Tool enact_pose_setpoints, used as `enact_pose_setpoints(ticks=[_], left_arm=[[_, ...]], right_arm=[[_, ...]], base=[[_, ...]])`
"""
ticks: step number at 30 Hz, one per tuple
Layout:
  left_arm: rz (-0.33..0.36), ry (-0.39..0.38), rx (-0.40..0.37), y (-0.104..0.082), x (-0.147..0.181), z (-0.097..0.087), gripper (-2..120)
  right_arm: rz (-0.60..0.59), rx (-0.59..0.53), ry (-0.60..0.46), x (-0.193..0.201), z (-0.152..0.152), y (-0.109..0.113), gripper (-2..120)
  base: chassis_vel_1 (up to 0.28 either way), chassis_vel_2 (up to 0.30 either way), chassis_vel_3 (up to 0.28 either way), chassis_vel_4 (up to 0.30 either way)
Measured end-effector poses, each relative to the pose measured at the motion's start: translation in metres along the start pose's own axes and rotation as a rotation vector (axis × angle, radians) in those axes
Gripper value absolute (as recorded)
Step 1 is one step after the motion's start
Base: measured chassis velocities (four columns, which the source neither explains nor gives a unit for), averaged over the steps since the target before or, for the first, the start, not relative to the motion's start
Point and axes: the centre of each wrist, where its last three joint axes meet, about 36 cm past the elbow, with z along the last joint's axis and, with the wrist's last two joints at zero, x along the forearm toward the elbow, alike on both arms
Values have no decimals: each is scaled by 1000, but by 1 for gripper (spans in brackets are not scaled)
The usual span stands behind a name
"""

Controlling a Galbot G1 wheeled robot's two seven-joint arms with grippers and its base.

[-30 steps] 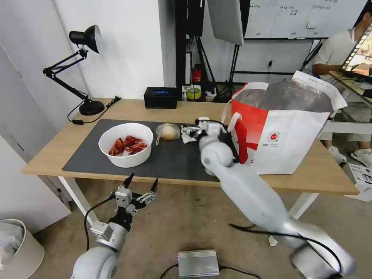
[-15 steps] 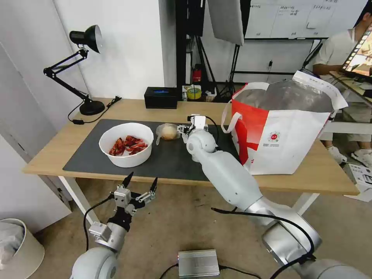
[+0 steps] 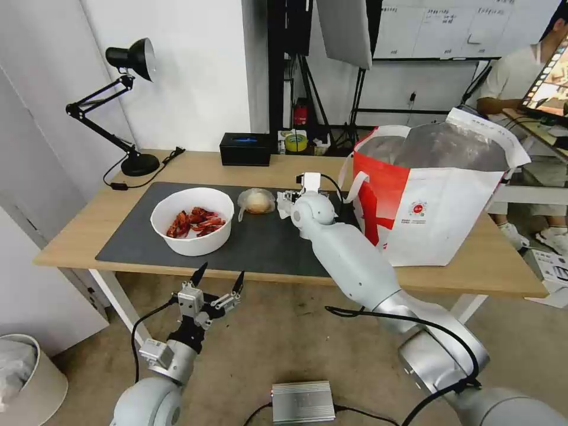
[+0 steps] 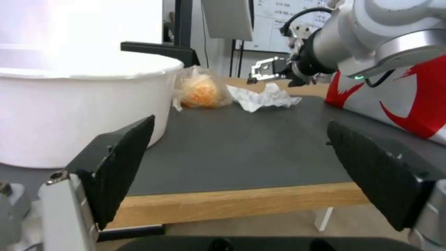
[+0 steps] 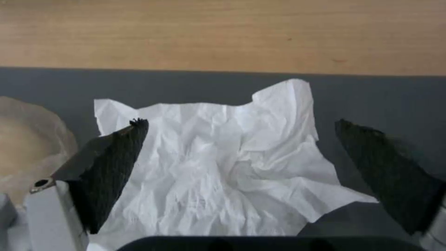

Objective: Pick up the trash from the table and place it into the takeout bag.

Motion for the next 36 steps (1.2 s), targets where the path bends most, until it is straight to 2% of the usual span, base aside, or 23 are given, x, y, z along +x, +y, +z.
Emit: enact_pose_setpoints(ticks=[31, 36], left_arm=[[5, -4, 11, -13, 4, -2, 100], [3, -6, 9, -13, 4, -2, 100]], right_arm=[[-55, 14, 88, -11, 8, -9, 100], [-63, 12, 85, -9, 7, -6, 84]], base=[[0, 0, 0, 0], [0, 0, 0, 0]])
